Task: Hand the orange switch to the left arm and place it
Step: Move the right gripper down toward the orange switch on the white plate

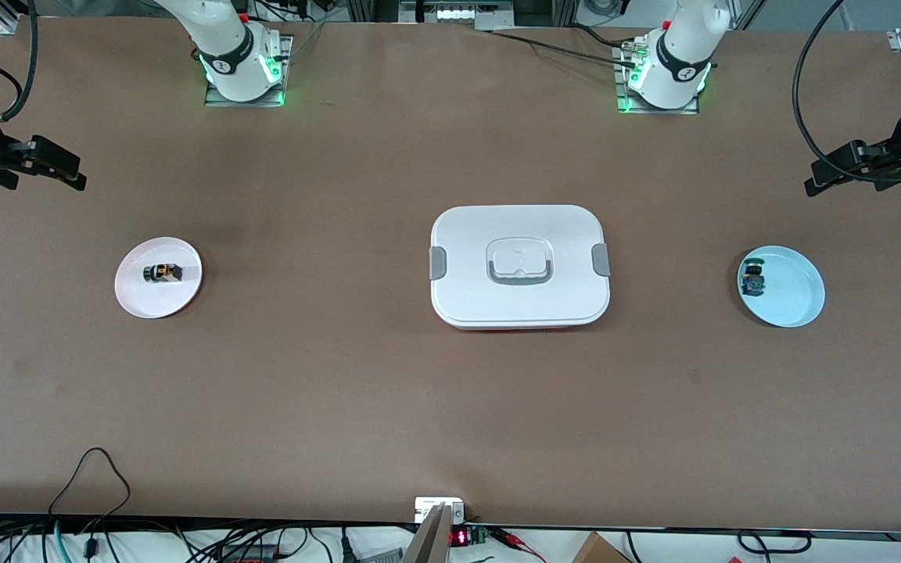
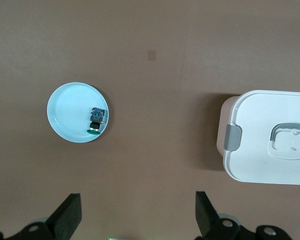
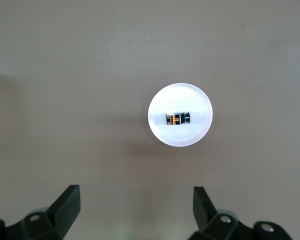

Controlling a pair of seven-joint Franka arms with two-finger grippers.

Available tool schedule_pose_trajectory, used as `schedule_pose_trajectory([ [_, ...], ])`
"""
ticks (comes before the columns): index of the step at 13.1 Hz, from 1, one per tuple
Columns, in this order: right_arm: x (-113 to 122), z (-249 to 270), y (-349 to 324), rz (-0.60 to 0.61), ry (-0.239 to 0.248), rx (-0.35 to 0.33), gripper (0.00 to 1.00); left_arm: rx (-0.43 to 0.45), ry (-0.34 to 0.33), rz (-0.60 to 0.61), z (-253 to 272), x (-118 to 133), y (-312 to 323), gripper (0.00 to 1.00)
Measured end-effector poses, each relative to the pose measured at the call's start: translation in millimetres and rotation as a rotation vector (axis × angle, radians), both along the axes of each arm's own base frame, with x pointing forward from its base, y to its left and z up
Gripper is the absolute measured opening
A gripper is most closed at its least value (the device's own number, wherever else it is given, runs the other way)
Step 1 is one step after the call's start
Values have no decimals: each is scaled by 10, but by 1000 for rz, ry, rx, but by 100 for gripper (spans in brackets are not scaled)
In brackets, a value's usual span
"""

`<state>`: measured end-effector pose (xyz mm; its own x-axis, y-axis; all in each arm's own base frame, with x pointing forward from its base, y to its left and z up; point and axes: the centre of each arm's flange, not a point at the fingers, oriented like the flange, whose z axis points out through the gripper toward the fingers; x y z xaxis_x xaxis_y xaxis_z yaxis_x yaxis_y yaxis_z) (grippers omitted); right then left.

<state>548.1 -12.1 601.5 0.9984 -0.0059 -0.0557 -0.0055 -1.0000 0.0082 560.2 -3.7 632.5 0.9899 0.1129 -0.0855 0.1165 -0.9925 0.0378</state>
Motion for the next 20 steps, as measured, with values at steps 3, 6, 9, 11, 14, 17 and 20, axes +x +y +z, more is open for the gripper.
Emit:
schedule_pose_trajectory([
  [3,0,-1,0,0,1,0,100,0,0,0,0,0,0,100],
  [6,8,-27,-1,0,8,0,100,0,0,0,0,0,0,100],
  [9,91,-229,2,-1,48,-4,100,0,0,0,0,0,0,100],
  [11,168,-416,-27,-7,81,-7,100,0,0,0,0,0,0,100],
  [14,221,-555,-83,-18,105,-9,100,0,0,0,-1,0,0,100],
  [17,276,-635,-90,-10,105,-42,100,0,0,0,-2,1,1,100],
  [20,411,-768,-70,23,78,-125,100,0,0,2,-2,1,13,100],
])
